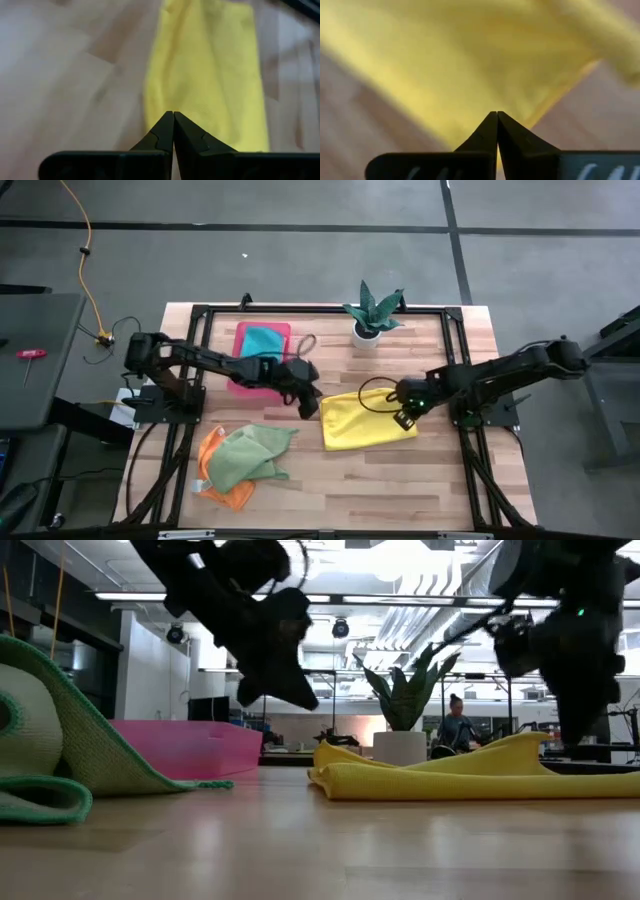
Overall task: Fold microfiber towels
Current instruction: Fold the yellow microfiber towel
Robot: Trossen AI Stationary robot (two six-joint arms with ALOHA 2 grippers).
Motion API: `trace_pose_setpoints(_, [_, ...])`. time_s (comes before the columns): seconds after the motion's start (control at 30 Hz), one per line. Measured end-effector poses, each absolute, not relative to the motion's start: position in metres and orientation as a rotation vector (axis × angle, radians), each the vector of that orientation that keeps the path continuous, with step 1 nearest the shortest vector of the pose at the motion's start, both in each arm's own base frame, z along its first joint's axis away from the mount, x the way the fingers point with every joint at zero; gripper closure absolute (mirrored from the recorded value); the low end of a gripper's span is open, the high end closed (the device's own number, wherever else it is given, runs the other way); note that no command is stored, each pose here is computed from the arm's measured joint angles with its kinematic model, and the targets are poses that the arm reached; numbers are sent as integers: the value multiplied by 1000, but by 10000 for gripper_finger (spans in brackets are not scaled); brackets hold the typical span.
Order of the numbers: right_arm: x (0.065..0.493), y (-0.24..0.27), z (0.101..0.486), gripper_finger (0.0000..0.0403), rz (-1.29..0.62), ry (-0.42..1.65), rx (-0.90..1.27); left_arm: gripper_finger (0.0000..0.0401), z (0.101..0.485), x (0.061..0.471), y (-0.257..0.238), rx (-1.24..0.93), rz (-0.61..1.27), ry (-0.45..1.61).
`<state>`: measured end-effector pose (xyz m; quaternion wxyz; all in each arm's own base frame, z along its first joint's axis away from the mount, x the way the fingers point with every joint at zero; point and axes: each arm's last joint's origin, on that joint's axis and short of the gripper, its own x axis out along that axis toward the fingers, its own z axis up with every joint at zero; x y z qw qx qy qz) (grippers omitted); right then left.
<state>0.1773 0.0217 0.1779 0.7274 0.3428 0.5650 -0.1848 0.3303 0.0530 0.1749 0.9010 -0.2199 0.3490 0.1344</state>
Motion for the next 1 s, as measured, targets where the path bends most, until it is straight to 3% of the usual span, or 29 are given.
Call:
trace_pose_setpoints(0.23, [175, 53, 180, 403, -286, 1217, 854, 401, 146, 360, 40, -413, 232, 811])
trace_pose_setpoints(0.57, [169, 68, 143, 403, -529, 1127, 921, 401, 126, 369, 59, -423, 305, 844])
trace_pose_setpoints(1.0, [173, 77, 128, 403, -514, 1235, 894, 401, 117, 352, 91, -350, 377, 969])
